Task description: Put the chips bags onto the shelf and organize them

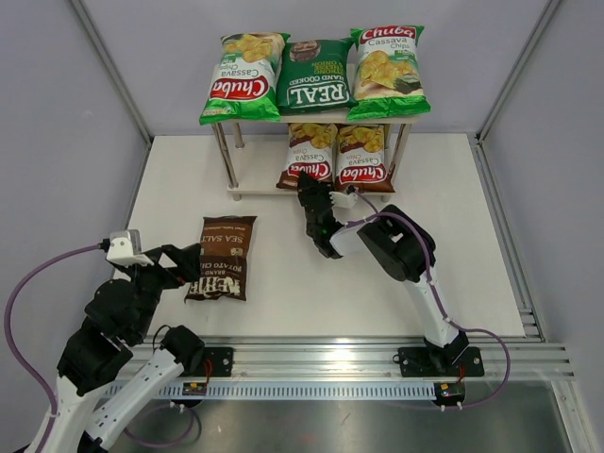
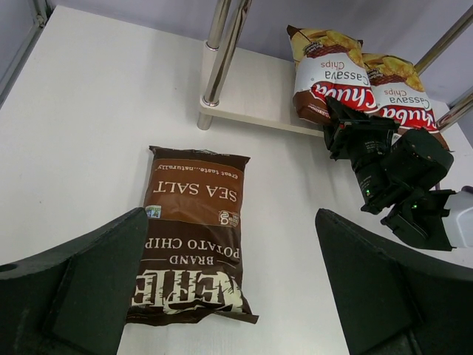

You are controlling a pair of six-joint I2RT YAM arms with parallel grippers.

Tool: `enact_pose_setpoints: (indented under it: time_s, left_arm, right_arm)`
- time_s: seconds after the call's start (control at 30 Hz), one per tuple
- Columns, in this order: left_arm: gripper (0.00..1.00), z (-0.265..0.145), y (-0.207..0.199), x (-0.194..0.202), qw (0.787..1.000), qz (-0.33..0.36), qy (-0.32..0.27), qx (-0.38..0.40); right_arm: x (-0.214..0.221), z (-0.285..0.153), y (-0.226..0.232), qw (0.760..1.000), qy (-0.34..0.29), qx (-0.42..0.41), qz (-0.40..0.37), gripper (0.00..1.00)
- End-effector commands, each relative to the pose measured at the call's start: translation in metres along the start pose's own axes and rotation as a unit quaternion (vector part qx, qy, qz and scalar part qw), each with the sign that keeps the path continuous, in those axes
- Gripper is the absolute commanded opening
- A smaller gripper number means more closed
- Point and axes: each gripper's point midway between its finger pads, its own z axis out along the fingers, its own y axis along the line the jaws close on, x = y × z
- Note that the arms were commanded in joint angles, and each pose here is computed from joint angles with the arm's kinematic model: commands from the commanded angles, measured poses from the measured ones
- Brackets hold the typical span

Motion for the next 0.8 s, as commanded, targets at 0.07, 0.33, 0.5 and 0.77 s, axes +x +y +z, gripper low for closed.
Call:
enact_pose_setpoints:
  time_s: [0.07,0.33,0.5,0.77]
  left_arm:
    - [0.99,0.002,-0.006,-0.006,1.000,0.002,-0.010,0.012]
    - [0.99,0.003,-0.007,-0.005,1.000,0.003,-0.008,0.015]
    - [0.99,0.001,-0.006,-0.006,1.000,0.000,-0.011,0.014]
    - [0.99,0.003,-0.006,-0.006,1.000,0.003,-0.009,0.012]
  right_arm:
    - [-0.017,-0.001,0.004,1.000,-0.009,0.009,0.023,0.10]
    - [-0.036,-0.011,0.007,0.999,-0.012,0.022,0.026,0.21]
    - [-0.031,-0.011,0.004,0.999,0.007,0.038,0.024,0.44]
    - [-0.025,-0.020,-0.009,0.993,0.051,0.099,0.032,0.62]
